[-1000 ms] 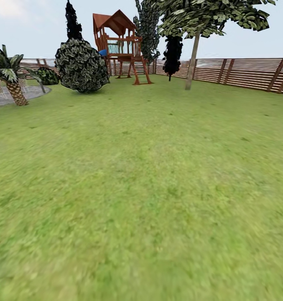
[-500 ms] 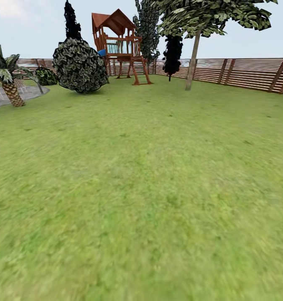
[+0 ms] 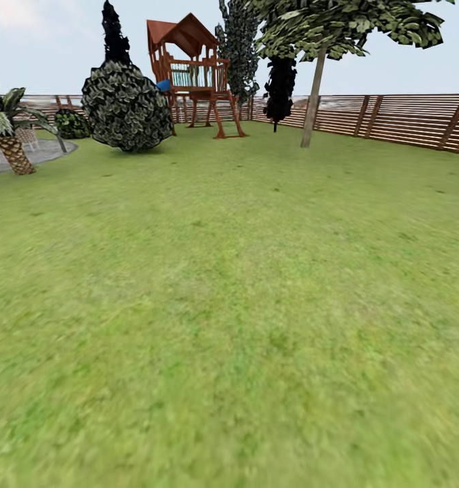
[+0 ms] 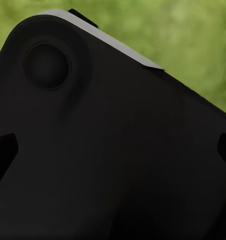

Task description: Take the three Easter eggs out of the wicker basket on the lawn in the garden, then place them on the lawn next to a single tree (choose any tree) so that all three eggs are next to the same tree and none are left in the basket.

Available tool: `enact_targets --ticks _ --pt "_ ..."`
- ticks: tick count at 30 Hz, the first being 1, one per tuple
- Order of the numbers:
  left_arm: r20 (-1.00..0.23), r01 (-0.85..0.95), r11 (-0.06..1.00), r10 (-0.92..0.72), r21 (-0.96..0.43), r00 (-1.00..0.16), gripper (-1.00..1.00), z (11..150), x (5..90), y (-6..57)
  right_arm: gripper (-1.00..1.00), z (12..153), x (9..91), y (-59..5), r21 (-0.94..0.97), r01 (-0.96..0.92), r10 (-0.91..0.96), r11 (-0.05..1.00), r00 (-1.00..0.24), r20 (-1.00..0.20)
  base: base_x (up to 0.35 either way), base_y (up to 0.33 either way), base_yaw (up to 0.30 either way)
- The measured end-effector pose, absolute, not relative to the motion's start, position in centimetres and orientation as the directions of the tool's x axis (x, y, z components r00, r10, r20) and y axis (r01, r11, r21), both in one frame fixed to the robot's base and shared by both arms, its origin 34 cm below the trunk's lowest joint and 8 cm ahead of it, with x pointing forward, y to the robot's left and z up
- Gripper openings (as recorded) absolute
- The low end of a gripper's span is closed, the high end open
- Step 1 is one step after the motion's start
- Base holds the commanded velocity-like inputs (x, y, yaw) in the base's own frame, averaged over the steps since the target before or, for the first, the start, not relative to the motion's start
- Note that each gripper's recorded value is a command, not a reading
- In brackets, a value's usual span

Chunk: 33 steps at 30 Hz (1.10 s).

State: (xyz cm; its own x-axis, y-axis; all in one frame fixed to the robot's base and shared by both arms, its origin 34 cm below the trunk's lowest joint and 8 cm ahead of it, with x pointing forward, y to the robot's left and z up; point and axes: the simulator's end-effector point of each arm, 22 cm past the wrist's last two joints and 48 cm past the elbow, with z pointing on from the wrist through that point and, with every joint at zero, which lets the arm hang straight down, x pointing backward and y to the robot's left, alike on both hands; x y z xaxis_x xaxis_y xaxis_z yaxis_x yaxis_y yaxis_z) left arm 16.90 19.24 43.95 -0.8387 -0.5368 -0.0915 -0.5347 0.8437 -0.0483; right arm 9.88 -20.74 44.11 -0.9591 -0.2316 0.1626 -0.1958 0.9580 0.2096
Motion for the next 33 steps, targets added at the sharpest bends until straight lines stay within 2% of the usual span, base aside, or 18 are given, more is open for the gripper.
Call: enact_targets --ticks 33 --pt "-0.091 -0.535 0.844 -0.537 -0.048 -0.839 1.00 43.95 16.90 19.23 1.00 44.11 9.88 -20.73 0.210 -0.196 -0.232 0.958 -0.959 0.163 0.343 -0.089 0.000"
